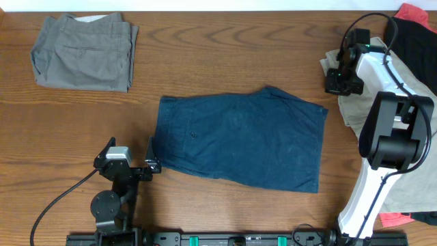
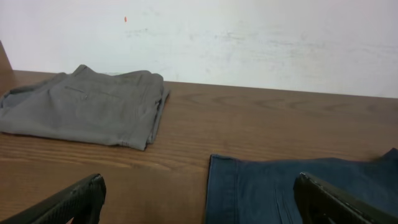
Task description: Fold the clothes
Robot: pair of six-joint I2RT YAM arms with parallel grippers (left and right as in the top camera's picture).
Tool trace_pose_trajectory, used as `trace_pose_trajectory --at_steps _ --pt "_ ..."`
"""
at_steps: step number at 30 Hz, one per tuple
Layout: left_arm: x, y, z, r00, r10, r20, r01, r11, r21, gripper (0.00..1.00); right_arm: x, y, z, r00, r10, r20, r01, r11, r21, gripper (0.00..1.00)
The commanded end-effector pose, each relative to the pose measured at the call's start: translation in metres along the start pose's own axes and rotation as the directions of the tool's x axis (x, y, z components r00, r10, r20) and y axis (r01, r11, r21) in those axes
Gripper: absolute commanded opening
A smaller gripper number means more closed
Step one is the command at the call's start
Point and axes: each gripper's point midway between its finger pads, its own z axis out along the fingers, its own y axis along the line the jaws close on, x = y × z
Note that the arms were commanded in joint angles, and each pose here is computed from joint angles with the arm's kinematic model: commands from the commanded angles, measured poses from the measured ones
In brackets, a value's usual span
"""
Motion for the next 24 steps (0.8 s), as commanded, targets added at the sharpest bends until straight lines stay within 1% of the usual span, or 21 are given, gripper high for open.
trace_pose_trajectory --at_steps 1,7,11,24 --pt "0.015 -0.001 0.001 0.999 0.007 -0.043 -0.007 1.000 0.012 0.98 0.009 -0.024 0.027 0.997 0.046 -0.053 -0.045 0.999 0.030 0.01" --pt "0.015 -0.001 0.001 0.999 0.007 -0.042 -0.007 1.000 0.012 0.98 0.008 -0.047 0.037 0.994 0.099 -0.052 -0.097 0.994 0.043 0.01" --pt "0.015 -0.001 0.001 0.999 0.007 -0.043 -0.007 1.000 0.012 0.98 0.009 -0.077 0.036 0.985 0.168 -0.042 -0.163 0.981 0.106 0.01" --pt "0.015 -0.001 0.001 0.999 0.007 -0.043 -0.007 1.000 0.012 0.98 0.023 -0.159 0.031 0.949 0.312 -0.042 -0.297 0.932 0.208 0.01"
